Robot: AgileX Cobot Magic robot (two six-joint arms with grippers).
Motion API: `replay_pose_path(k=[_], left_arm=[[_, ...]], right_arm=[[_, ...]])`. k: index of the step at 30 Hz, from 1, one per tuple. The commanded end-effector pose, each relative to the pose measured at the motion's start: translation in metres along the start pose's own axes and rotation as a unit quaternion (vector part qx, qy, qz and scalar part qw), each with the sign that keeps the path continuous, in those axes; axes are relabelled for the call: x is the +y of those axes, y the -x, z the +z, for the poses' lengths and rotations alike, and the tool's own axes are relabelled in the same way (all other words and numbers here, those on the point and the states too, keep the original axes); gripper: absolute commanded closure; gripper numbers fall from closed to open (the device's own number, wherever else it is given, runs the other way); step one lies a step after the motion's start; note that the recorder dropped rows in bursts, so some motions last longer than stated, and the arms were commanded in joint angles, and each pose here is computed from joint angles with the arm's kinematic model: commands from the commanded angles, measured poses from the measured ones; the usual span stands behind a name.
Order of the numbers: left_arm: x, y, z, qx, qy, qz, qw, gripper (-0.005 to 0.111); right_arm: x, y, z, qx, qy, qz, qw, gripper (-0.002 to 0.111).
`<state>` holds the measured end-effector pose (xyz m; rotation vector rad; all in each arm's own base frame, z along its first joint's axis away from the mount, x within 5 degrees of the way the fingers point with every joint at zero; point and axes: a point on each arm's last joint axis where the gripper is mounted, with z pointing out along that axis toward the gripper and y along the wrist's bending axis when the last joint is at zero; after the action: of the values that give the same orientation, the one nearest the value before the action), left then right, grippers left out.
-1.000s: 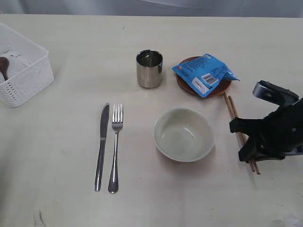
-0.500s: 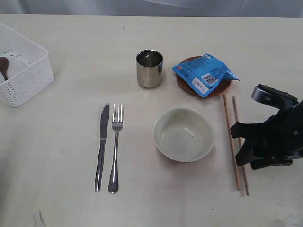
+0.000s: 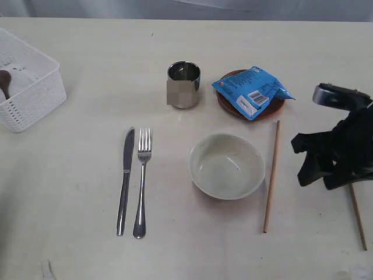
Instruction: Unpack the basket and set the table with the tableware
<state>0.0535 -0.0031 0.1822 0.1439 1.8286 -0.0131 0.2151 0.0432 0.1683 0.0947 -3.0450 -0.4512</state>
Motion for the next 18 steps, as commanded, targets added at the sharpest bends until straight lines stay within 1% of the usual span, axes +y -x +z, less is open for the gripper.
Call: replay_pose_path(k=[1, 3, 4, 7, 8, 11, 16, 18], left_arm=[[0.000, 0.000, 0.000, -0.006, -0.002, 0.001, 1.000, 0.106], [0.000, 0.000, 0.000, -0.006, -0.002, 0.001, 1.000, 0.106], [0.000, 0.000, 0.000, -0.006, -0.002, 0.001, 1.000, 0.106], [0.000, 0.000, 0.000, -0.006, -0.002, 0.001, 1.000, 0.106], [0.000, 0.000, 0.000, -0.006, -0.002, 0.001, 1.000, 0.106], [0.000, 0.000, 0.000, -0.006, -0.002, 0.001, 1.000, 0.106], [0.000, 0.000, 0.000, -0.006, -0.002, 0.001, 1.000, 0.106], [0.000, 0.000, 0.000, -0.006, -0.002, 0.001, 1.000, 0.106]], right_arm=[[-0.013, 0.006, -0.026, -0.035, -0.107, 0.026, 0.993, 0.061], [-0.026, 0.006, -0.031, -0.063, -0.180, 0.063, 0.980, 0.061], [-0.036, 0.003, -0.029, -0.072, -0.224, 0.087, 0.968, 0.061], [-0.041, 0.002, -0.008, -0.051, -0.219, 0.086, 0.971, 0.061], [-0.044, 0.006, 0.001, -0.033, -0.221, 0.085, 0.971, 0.061], [-0.050, 0.018, 0.012, -0.002, -0.240, 0.084, 0.967, 0.061], [-0.050, 0.025, 0.010, -0.013, -0.242, 0.076, 0.967, 0.061], [-0.044, 0.029, -0.001, -0.019, -0.228, 0.071, 0.971, 0.061]])
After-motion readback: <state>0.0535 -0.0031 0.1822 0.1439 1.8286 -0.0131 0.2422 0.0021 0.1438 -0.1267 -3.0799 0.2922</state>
